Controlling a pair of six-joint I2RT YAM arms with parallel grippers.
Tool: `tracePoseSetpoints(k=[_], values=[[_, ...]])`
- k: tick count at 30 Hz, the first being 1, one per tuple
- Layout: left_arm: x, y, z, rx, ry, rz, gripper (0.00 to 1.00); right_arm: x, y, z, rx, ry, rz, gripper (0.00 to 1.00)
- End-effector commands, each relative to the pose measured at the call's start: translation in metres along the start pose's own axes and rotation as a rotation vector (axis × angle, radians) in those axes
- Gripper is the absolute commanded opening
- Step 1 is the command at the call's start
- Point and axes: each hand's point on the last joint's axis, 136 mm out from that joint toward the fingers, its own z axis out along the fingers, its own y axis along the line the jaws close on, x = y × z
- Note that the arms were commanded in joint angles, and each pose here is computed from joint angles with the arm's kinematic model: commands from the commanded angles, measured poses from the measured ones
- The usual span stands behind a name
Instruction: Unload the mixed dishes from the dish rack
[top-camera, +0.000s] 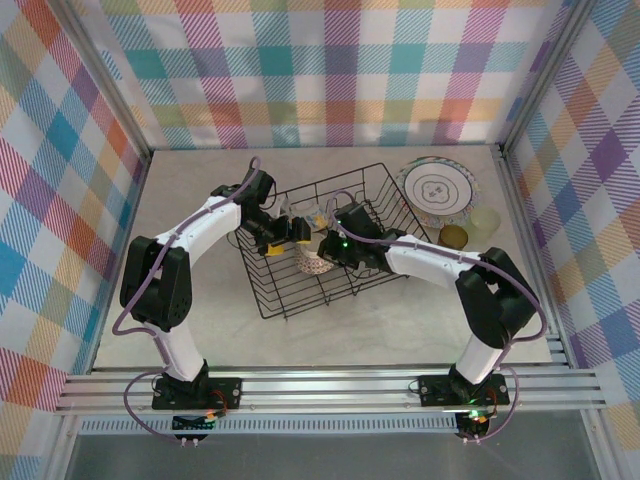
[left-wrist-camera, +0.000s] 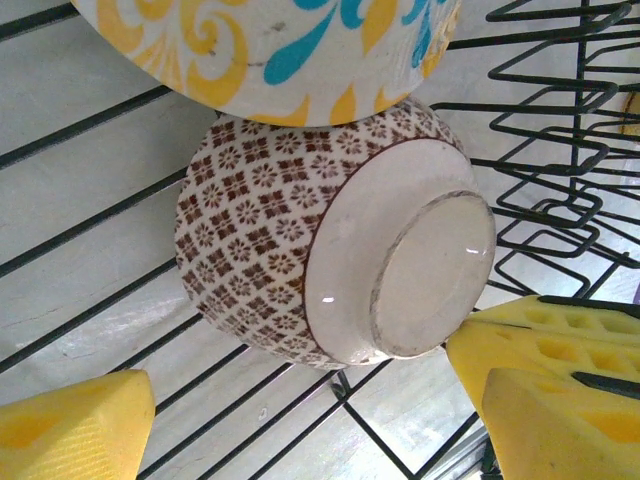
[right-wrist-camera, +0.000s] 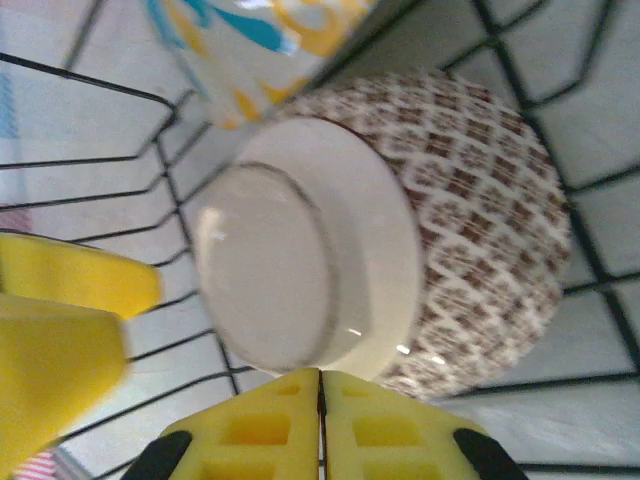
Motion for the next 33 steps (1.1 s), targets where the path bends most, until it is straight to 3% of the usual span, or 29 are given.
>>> tracePoseSetpoints(k=[1, 9, 14, 18, 23, 33], values=[[0.000, -0.001, 0.003, 0.039, 0.006, -0.027, 0.85, 0.024, -0.046, -0.001, 0.181, 0.094, -0.029, 0.16], [-0.008, -0.011, -0.008, 0.067, -0.030, -0.021, 0.86, 0.013, -0.030, -0.019, 0.206, 0.097, -0.097, 0.40], [-0.009, -0.012, -0.012, 0.072, -0.046, -0.023, 0.87, 0.014, -0.011, -0.019, 0.133, 0.123, -0.058, 0.70], [-0.010, -0.011, -0.014, 0.072, -0.055, -0.028, 0.87, 0.011, -0.009, -0.011, 0.153, 0.132, 0.006, 0.88], [-0.011, -0.009, -0.016, 0.070, -0.063, -0.037, 0.87, 0.008, -0.005, -0.002, 0.150, 0.127, 0.116, 0.93], [-0.015, -0.003, -0.020, 0.065, -0.092, -0.059, 0.87, 0.007, -0.023, 0.006, 0.233, 0.083, 0.330, 0.89]])
